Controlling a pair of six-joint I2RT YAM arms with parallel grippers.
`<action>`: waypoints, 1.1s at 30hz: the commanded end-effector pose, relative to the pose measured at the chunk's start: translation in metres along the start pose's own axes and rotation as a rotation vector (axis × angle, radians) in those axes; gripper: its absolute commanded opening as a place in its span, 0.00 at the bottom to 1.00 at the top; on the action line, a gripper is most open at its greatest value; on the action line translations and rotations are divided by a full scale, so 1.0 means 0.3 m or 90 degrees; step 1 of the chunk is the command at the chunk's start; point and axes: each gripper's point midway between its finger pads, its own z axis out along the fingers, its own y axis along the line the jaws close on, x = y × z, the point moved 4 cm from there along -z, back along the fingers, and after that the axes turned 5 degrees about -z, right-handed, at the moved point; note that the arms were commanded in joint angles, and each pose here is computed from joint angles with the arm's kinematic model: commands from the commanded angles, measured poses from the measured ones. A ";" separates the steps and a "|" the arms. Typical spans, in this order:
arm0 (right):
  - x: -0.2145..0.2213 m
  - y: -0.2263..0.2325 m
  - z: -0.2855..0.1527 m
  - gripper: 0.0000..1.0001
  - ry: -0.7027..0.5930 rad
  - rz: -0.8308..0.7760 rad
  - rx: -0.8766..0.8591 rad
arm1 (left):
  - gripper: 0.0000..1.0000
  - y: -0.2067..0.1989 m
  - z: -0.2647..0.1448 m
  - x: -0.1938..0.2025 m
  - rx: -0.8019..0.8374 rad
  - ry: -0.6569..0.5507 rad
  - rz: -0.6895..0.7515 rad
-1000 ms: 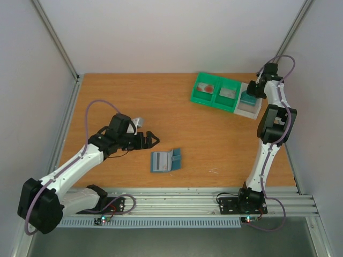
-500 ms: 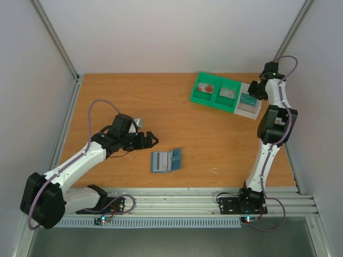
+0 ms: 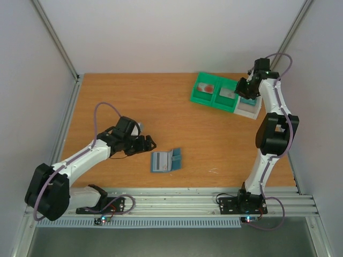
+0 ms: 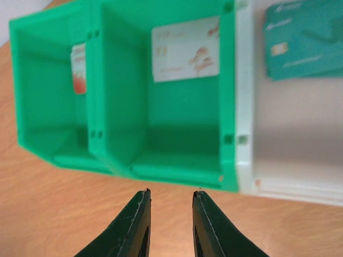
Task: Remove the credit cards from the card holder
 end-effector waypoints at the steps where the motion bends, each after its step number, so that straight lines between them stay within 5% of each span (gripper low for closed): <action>1: 0.057 0.081 -0.025 0.24 0.024 0.012 -0.082 | 0.87 0.017 0.031 0.020 0.006 0.019 -0.022; 12: 0.303 0.273 -0.132 0.25 0.070 -0.014 -0.234 | 0.86 0.009 0.040 0.033 0.038 0.022 -0.027; 33: 0.915 0.586 -0.195 0.24 0.216 -0.130 -0.302 | 0.84 -0.016 0.049 0.081 0.116 0.065 -0.060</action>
